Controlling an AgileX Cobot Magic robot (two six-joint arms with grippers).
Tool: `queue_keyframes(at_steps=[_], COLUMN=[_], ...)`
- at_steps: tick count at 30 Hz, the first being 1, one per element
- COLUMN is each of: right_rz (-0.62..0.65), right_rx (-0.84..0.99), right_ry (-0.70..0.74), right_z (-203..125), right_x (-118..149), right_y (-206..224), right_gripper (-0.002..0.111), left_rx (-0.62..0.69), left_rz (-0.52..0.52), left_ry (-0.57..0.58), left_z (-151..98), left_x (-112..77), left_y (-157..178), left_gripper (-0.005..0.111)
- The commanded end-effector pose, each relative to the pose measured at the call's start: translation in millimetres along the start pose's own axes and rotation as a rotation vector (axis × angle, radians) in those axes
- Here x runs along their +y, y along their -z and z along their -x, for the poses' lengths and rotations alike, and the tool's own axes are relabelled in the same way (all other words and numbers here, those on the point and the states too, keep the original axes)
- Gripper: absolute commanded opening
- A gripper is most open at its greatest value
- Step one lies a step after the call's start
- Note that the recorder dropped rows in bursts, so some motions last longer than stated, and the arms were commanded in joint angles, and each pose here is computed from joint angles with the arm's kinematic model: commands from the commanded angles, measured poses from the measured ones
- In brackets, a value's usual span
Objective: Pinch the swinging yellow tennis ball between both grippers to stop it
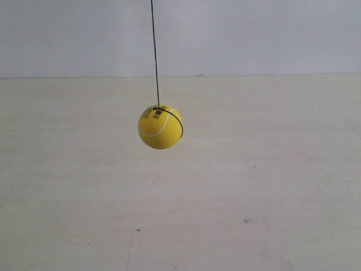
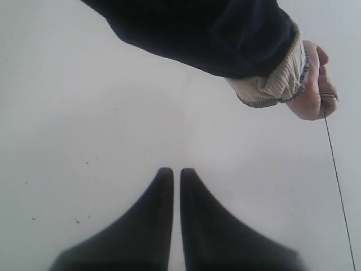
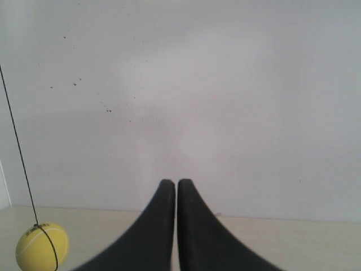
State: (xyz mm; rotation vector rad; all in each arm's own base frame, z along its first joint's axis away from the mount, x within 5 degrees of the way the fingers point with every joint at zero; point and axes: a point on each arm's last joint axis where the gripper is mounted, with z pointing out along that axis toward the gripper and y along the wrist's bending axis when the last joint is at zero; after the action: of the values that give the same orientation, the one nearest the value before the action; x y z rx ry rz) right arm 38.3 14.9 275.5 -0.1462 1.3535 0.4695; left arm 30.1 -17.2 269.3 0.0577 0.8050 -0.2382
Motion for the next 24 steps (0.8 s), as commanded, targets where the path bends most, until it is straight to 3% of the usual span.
queue_keyframes(at_steps=[1,4,6,24], right_rz=[0.005,0.005,0.005,0.005], right_rx=[-0.014,-0.014,-0.014,-0.014], right_ry=[-0.001,-0.001,-0.001,-0.001], right_z=[0,0,0,0], right_x=[0,0,0,0], right_y=[1,1,1,1], right_gripper=[0.0,0.0,0.0,0.0], left_rx=[0.043,0.008,0.058,0.657], left_rz=[0.059,0.249,0.311,0.544], left_ry=[0.036,0.268,0.325,0.374], left_z=[-5,-4,-10,-61], left_x=[5.3,22.1,26.4,32.2], left_y=[1,3,5,31], left_gripper=[0.005,0.005,0.005,0.005])
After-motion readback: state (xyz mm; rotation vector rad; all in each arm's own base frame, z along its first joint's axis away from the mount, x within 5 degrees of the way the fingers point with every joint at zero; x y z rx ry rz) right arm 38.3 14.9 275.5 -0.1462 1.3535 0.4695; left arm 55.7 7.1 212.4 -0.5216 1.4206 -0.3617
